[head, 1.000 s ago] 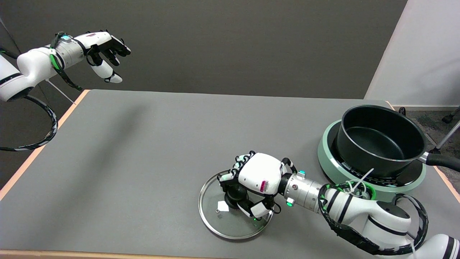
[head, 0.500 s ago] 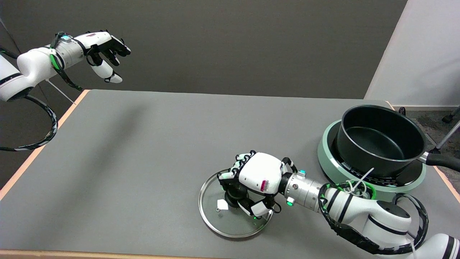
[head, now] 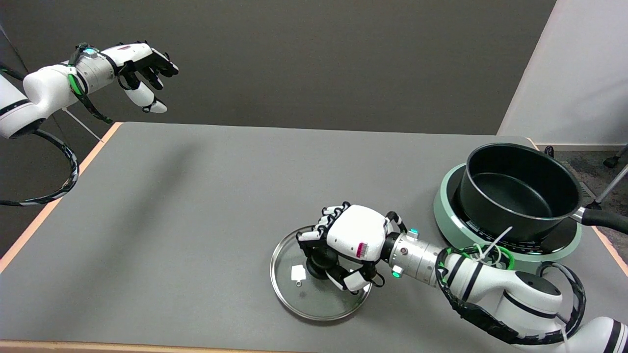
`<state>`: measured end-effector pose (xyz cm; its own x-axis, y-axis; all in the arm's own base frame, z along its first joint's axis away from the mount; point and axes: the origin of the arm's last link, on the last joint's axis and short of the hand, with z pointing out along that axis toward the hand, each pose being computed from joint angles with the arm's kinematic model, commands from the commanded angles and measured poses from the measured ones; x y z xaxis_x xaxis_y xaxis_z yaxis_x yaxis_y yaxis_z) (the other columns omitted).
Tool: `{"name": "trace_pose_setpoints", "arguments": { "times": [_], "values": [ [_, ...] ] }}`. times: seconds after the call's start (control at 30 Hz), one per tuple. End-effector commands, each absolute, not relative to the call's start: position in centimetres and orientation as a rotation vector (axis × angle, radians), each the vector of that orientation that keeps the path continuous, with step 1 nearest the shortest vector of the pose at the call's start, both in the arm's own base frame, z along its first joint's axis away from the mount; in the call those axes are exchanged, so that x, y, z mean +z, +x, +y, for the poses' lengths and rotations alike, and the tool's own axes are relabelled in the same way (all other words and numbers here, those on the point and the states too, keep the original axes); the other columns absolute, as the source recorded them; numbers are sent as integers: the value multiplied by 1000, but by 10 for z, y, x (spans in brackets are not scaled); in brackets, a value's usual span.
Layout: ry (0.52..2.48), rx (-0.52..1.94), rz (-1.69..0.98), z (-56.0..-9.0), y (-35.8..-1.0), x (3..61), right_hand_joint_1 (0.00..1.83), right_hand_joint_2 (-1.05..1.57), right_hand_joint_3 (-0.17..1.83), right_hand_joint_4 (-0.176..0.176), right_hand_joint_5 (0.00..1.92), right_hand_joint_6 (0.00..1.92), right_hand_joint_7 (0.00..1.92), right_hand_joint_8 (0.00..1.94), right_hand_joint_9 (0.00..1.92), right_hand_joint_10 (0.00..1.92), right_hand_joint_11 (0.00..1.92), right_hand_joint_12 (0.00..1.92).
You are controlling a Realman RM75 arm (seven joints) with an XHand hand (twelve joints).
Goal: Pick up the pot lid.
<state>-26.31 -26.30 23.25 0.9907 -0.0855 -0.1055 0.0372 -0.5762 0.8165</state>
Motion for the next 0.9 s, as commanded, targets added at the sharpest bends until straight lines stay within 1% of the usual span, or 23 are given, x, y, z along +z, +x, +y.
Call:
{"name": "trace_pose_setpoints", "arguments": {
  "times": [0.03, 0.4, 0.5, 0.9],
  "values": [
    [2170, -125, -10, -269, -249, 237, 1337, 851, 802, 176, 502, 1586, 782, 1583, 648, 1872, 513, 1528],
    [2150, -73, 1, -276, -230, 246, 1340, 836, 831, 176, 506, 1593, 788, 1590, 652, 1906, 523, 1530],
    [2147, -64, 6, -279, -225, 249, 1335, 866, 785, 176, 513, 1582, 772, 1593, 633, 1913, 532, 1500],
    [2128, -33, -2, -285, -211, 263, 1336, 862, 783, 176, 498, 1587, 776, 1583, 640, 1921, 528, 1514]
  ]
}}
